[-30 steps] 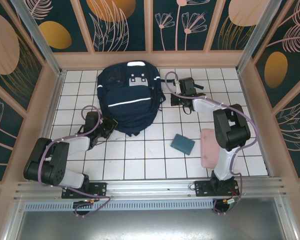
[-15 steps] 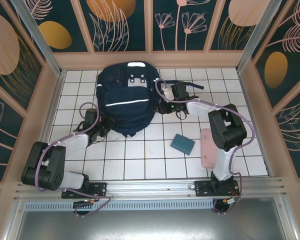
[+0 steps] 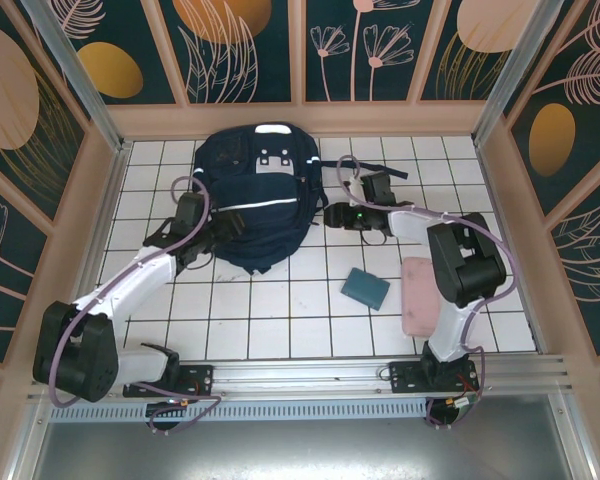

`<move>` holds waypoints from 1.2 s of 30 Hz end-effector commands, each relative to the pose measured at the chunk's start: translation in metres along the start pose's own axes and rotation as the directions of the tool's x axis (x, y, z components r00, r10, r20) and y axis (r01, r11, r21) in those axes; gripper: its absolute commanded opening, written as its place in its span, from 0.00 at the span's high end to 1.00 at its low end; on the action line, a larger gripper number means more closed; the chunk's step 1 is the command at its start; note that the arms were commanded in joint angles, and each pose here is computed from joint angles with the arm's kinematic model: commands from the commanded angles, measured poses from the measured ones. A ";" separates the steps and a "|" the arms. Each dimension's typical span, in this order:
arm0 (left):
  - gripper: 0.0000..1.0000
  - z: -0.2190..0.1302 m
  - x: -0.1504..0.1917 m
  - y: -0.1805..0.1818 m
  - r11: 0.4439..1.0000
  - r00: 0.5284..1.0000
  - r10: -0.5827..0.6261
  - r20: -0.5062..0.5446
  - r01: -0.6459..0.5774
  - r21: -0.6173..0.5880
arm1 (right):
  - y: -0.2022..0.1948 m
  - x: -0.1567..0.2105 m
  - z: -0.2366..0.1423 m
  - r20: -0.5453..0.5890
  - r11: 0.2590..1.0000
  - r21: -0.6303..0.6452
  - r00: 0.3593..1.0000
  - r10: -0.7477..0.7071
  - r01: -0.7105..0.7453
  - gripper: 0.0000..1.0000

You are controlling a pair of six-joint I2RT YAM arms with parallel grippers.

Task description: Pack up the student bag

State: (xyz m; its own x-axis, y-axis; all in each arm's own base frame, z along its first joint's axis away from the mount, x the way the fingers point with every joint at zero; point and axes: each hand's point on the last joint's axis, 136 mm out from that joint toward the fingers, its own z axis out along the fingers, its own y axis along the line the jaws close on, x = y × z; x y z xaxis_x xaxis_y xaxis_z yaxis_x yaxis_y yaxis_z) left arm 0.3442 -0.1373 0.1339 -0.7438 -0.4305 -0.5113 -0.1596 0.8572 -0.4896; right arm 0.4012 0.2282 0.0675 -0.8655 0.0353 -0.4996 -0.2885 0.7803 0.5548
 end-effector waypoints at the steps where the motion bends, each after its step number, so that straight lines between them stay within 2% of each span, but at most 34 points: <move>1: 0.33 0.010 0.011 -0.030 0.979 0.978 0.203 -0.054 -0.204 -0.007 | 0.012 -0.013 -0.020 0.063 0.983 -0.097 0.985 0.159 -0.153 0.43; 3: 0.34 0.021 0.015 -0.056 0.952 0.950 0.304 -0.068 -0.305 -0.011 | 0.007 -0.011 -0.024 0.055 0.958 -0.104 0.960 0.275 -0.269 0.45; 6: 0.35 0.042 0.028 -0.088 0.868 0.870 0.483 -0.104 -0.491 -0.073 | 0.009 -0.005 -0.025 0.006 0.904 -0.129 0.911 0.411 -0.407 0.53; 8: 0.36 0.057 0.038 -0.106 0.757 0.768 0.626 -0.134 -0.640 -0.133 | 0.011 -0.003 -0.026 -0.012 0.870 -0.137 0.879 0.477 -0.474 0.55; 10: 0.38 0.068 0.047 -0.123 0.657 0.673 0.722 -0.162 -0.739 -0.146 | 0.006 -0.001 -0.028 -0.012 0.840 -0.131 0.848 0.530 -0.527 0.55; 11: 0.38 0.074 0.052 -0.130 0.615 0.631 0.755 -0.178 -0.776 -0.143 | 0.003 -0.002 -0.029 -0.009 0.826 -0.130 0.833 0.552 -0.549 0.56; 13: 0.40 0.084 0.061 -0.139 0.571 0.583 0.787 -0.203 -0.812 -0.118 | -0.003 -0.001 -0.030 -0.004 0.808 -0.124 0.814 0.580 -0.576 0.56; 17: 0.44 0.098 0.068 -0.139 0.534 0.542 0.801 -0.255 -0.839 -0.108 | -0.014 0.004 -0.030 0.016 0.812 -0.075 0.813 0.582 -0.579 0.56; 22: 0.42 0.107 0.077 -0.126 0.472 0.477 0.813 -0.334 -0.876 -0.100 | -0.017 0.010 -0.031 0.017 0.812 -0.064 0.813 0.582 -0.580 0.56; 26: 0.45 0.115 0.082 -0.115 0.433 0.442 0.817 -0.370 -0.894 -0.110 | -0.015 0.009 -0.032 0.016 0.810 -0.076 0.811 0.584 -0.582 0.56; 28: 0.50 0.119 0.080 -0.112 0.413 0.430 0.822 -0.374 -0.901 -0.130 | -0.012 0.008 -0.032 0.015 0.808 -0.086 0.810 0.587 -0.584 0.56; 30: 0.63 0.120 0.073 -0.109 0.390 0.428 0.826 -0.366 -0.904 -0.177 | -0.010 0.007 -0.033 0.010 0.804 -0.098 0.807 0.590 -0.587 0.56; 32: 0.71 0.119 0.066 -0.109 0.380 0.433 0.830 -0.351 -0.901 -0.211 | -0.007 0.007 -0.032 0.002 0.797 -0.111 0.802 0.597 -0.593 0.56; 36: 0.88 0.113 0.054 -0.120 0.395 0.449 0.846 -0.287 -0.890 -0.227 | -0.001 0.005 -0.032 0.006 0.793 -0.143 0.801 0.599 -0.592 0.57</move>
State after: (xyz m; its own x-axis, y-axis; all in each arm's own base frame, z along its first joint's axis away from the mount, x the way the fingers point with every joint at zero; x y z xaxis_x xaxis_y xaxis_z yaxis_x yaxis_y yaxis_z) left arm 0.3848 -0.3019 0.0676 -0.6784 0.6193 -0.3953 0.4958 0.7830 0.3757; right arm 0.3844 0.2006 0.0668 -0.8646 0.4992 -0.0575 0.2649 0.5500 0.7920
